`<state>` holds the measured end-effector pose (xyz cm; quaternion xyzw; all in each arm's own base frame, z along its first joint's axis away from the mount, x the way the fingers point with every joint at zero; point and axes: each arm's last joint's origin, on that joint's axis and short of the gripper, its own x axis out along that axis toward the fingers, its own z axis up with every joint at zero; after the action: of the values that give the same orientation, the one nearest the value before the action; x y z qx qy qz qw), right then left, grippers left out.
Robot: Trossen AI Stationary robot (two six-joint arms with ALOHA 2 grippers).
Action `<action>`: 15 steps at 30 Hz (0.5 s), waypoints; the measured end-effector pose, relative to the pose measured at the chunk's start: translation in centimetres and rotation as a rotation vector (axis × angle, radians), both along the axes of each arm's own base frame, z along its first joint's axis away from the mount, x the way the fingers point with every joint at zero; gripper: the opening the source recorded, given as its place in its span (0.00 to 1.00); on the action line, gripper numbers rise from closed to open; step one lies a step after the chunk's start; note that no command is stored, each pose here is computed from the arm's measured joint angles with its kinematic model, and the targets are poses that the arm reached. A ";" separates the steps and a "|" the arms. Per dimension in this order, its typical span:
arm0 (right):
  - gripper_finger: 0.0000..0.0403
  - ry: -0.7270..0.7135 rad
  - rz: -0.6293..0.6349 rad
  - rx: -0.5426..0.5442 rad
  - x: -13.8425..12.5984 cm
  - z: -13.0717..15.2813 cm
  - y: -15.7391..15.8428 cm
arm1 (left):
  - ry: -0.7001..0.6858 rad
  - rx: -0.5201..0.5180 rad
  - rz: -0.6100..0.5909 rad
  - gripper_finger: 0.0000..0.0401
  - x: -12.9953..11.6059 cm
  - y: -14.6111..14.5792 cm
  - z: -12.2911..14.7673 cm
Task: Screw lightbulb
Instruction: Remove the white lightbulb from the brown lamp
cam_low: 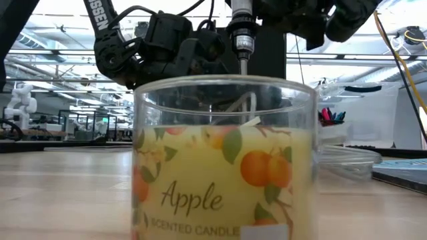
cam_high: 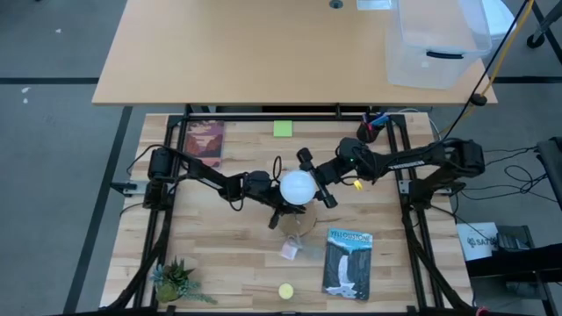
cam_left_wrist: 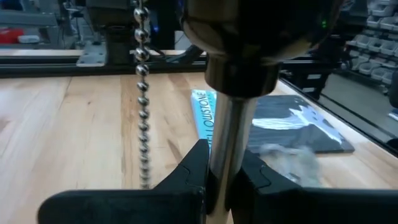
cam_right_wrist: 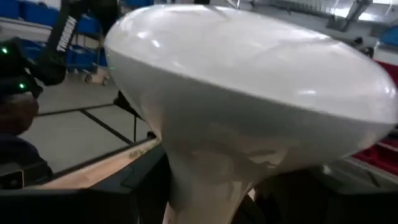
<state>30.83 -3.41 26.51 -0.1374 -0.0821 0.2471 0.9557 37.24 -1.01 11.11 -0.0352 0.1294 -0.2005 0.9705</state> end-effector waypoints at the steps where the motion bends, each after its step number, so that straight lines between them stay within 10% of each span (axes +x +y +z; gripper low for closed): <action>1: 0.57 -0.005 0.006 0.007 0.2 -0.2 0.0 | -0.002 -0.002 -0.005 0.08 0.0 0.0 0.0; 15: 0.57 0.030 0.095 0.071 1.7 0.0 0.1 | 0.006 -0.014 -0.013 0.08 0.0 -0.1 0.0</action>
<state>32.55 -3.26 26.47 -0.0956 -0.0831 0.2911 0.9483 37.23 -1.12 11.13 -0.0417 0.1309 -0.2078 0.9685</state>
